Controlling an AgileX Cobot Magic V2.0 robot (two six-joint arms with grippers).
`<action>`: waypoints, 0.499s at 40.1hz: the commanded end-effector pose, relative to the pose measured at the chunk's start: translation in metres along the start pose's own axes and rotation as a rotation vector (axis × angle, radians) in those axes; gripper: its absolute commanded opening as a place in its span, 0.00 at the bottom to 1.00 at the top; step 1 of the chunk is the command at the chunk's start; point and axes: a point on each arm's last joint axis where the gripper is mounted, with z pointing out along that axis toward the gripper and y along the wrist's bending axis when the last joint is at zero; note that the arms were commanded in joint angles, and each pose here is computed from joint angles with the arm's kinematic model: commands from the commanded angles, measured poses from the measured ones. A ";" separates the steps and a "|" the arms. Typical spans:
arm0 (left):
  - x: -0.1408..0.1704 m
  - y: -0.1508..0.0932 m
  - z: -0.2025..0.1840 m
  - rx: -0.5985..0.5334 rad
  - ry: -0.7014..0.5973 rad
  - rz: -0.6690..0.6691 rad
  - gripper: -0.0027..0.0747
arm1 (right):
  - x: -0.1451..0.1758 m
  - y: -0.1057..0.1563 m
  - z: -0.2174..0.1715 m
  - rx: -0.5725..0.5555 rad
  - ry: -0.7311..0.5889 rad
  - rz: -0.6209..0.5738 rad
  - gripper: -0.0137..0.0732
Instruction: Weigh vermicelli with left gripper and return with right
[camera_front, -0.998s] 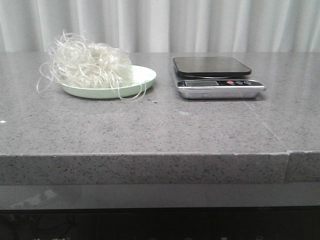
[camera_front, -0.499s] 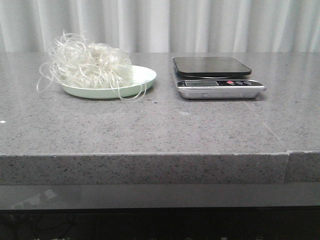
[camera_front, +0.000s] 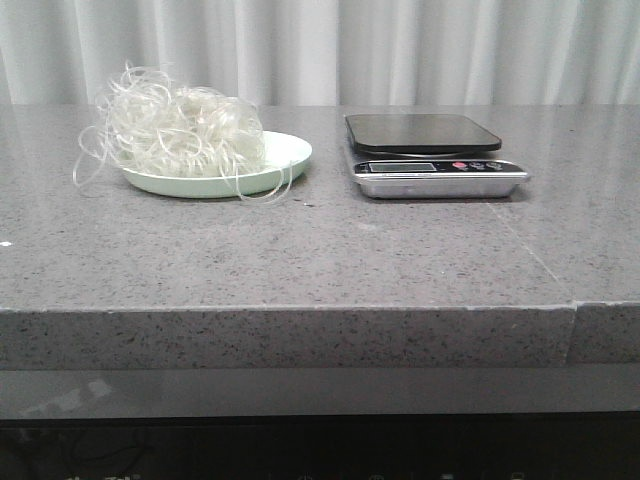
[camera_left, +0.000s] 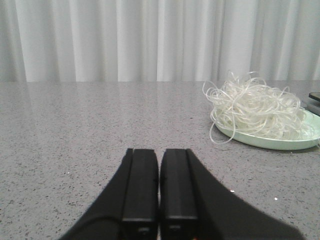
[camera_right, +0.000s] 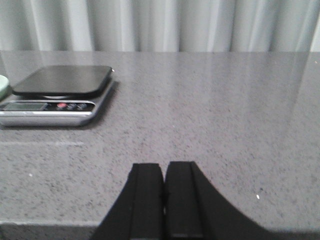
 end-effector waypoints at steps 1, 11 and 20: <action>0.004 0.001 -0.001 -0.005 -0.070 -0.003 0.24 | -0.011 0.000 -0.002 0.008 -0.148 -0.010 0.34; 0.004 0.001 -0.001 -0.005 -0.070 -0.003 0.24 | -0.012 0.000 -0.002 0.005 -0.198 -0.002 0.34; 0.004 0.001 -0.001 -0.005 -0.070 -0.003 0.24 | -0.013 0.000 -0.002 0.003 -0.206 0.004 0.34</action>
